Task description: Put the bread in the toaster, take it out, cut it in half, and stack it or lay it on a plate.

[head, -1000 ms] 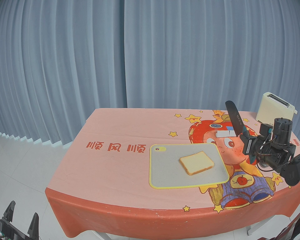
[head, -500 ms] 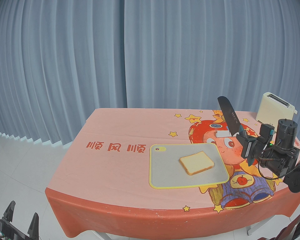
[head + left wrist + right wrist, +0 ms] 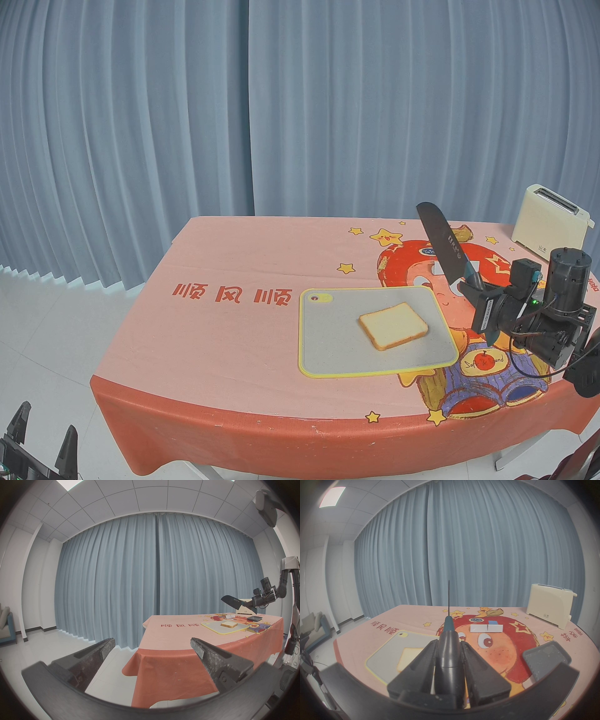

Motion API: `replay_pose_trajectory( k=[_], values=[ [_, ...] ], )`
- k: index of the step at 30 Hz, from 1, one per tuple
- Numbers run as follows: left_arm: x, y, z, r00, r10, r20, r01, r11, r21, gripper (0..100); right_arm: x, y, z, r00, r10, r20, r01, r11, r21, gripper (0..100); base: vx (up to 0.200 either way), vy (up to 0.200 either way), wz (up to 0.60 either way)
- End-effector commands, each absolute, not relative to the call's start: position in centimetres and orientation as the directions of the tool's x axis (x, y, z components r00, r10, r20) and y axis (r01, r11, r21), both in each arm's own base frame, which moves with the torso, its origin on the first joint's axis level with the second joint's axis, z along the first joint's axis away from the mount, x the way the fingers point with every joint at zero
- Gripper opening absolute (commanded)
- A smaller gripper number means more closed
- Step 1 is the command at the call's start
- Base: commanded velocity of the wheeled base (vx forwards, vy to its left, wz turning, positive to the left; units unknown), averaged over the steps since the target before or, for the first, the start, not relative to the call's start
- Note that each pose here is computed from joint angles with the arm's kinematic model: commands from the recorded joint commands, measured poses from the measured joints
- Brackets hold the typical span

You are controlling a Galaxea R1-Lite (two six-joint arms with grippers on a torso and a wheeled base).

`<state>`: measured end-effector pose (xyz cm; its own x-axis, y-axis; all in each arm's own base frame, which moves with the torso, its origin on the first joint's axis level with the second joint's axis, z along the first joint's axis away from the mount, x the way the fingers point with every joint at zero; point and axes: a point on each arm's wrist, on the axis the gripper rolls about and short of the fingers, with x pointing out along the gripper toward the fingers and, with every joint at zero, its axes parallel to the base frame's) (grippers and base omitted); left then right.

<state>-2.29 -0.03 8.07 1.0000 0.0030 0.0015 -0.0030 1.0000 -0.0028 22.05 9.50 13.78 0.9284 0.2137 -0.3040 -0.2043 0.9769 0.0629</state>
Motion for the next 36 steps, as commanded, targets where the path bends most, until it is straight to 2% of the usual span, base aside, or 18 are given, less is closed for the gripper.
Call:
replay_pose_trajectory(
  k=[1, 17, 23, 28, 32, 36],
  values=[
    [-2.3, 0.0, 7.5, 1.000, 0.003, 0.000, -0.003, 1.000, -0.003, 100, 21.5, 10.3, 13.6, 0.917, 0.247, -0.312, -0.240, 0.969, 0.060, 0, 0.000, 0.000, 0.00],
    [-2.3, 0.0, 7.5, 1.000, 0.003, 0.000, -0.003, 1.000, -0.003, 100, 19.8, 11.4, 13.0, 0.889, 0.314, -0.334, -0.316, 0.947, 0.049, 0, 0.000, 0.000, 0.00],
    [-2.3, 0.0, 7.5, 1.000, 0.003, 0.000, -0.003, 1.000, -0.003, 100, 19.7, 11.3, 13.4, 0.893, 0.318, -0.318, -0.319, 0.946, 0.051, 0, 0.000, 0.000, 0.00],
    [-2.3, 0.0, 7.6, 1.000, 0.003, 0.002, -0.003, 1.000, -0.003, 100, 18.2, 11.9, 13.4, 0.875, 0.367, -0.317, -0.378, 0.925, 0.031, 0, 0.000, 0.000, 0.00],
    [-2.3, 0.0, 7.5, 1.000, 0.003, 0.000, -0.003, 1.000, -0.003, 100, 17.1, 11.2, 14.7, 0.885, 0.380, -0.268, -0.384, 0.922, 0.038, 0, 0.000, 0.000, 0.00],
    [-2.3, 0.0, 7.6, 1.000, 0.003, 0.002, -0.003, 1.000, -0.003, 100, 17.1, 11.1, 14.7, 0.881, 0.386, -0.274, -0.394, 0.919, 0.029, 0, 0.000, 0.000, 0.00]
  ],
)
